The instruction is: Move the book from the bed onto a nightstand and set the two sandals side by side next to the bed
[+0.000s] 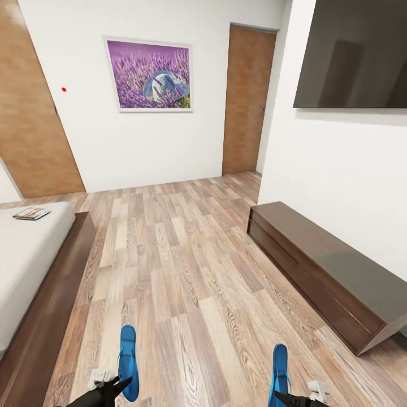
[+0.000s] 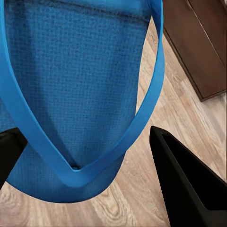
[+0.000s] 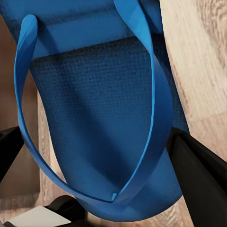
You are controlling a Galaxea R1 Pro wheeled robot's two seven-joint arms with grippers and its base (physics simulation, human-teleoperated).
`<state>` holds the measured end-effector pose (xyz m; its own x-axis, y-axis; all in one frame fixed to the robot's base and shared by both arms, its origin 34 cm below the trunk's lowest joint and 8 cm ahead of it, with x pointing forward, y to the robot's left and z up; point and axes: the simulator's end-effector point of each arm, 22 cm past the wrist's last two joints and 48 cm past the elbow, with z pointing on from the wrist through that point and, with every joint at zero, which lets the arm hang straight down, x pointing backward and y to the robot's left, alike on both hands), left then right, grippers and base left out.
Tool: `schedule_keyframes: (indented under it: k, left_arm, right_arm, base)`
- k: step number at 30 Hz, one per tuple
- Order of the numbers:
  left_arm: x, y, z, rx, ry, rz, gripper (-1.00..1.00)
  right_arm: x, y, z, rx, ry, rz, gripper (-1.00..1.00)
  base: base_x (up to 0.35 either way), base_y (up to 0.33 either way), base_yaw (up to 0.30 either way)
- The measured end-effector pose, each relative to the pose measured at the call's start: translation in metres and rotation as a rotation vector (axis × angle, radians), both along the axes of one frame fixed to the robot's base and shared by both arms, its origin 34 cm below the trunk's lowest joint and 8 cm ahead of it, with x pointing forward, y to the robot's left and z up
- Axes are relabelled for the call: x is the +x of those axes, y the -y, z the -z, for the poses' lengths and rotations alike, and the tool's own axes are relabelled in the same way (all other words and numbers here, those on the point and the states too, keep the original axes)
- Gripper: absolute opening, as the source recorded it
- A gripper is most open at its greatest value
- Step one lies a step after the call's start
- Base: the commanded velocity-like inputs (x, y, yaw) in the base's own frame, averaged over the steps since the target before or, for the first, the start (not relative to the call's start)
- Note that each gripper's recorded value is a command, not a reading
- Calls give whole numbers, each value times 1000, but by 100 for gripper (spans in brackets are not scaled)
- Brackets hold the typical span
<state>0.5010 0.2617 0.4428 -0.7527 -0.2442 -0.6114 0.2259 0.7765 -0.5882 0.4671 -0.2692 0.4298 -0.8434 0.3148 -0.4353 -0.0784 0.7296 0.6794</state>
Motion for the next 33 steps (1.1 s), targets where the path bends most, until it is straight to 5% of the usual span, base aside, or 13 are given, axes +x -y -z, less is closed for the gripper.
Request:
schedule_keyframes:
  k: [14,33]
  left_arm:
    - [1,0,-1,3,3,0,-100]
    - [0,1,-1,-1,0,2,-100]
  right_arm:
    - [0,-2,-1,0,3,-3,-100]
    - [0,-3,-1,0,3,-5,-100]
  base:
    - [15,0,0]
    - [317,0,19]
